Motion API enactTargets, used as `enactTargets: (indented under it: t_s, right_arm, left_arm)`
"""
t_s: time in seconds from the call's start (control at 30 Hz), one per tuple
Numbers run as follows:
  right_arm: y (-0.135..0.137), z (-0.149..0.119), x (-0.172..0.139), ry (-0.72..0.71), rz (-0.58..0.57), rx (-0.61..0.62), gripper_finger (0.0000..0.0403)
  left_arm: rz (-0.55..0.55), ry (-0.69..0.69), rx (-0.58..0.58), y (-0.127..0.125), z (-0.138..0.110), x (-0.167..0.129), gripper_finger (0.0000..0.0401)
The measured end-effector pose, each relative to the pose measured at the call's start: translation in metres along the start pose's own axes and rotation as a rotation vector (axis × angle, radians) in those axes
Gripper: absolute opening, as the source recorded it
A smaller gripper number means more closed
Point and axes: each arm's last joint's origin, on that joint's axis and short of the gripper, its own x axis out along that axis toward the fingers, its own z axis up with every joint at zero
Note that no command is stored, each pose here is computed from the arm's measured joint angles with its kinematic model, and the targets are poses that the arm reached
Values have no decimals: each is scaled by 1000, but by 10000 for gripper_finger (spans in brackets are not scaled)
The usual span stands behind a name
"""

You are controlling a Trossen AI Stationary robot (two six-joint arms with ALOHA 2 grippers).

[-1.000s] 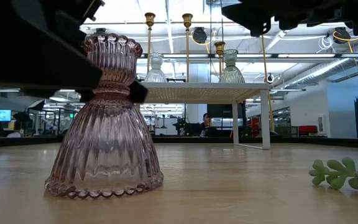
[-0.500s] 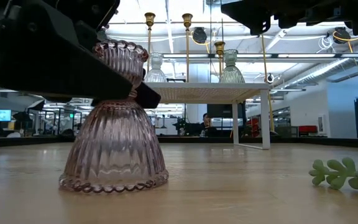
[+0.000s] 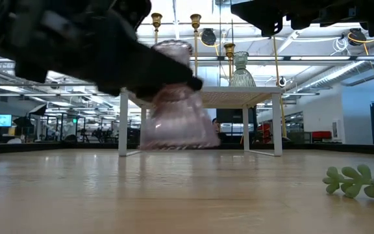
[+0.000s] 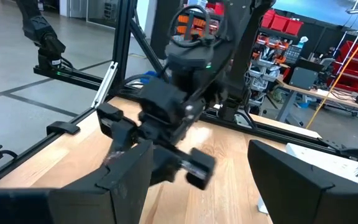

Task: Pick & Place candle stick holders
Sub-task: Put the pink glass candle holder on the shelf

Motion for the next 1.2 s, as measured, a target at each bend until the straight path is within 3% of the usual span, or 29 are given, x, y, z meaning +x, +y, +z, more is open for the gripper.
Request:
enactTargets:
  t_s: [0.2, 0.5, 0.73, 0.9, 1.0, 1.2]
  right_arm:
    - [0, 0, 0, 1, -1, 0, 256]
    - [0, -1, 0, 8, 0, 50, 256]
    - [3, 1, -1, -8, 2, -59, 256]
    - [1, 3, -2, 23, -167, -171, 256]
    - [0, 2, -3, 47, -237, -181, 256]
    - [0, 2, -3, 47, -235, -184, 256]
  left_arm:
    - [85, -71, 9, 30, 10, 2, 135]
    - [217, -176, 16, 79, 42, 12, 146]
    - [315, -128, 30, 96, 63, 19, 136]
    - [480, -57, 3, 105, 70, 22, 141]
    - [510, -80, 0, 105, 80, 23, 151]
    - [612, -131, -47, 97, 102, 14, 135]
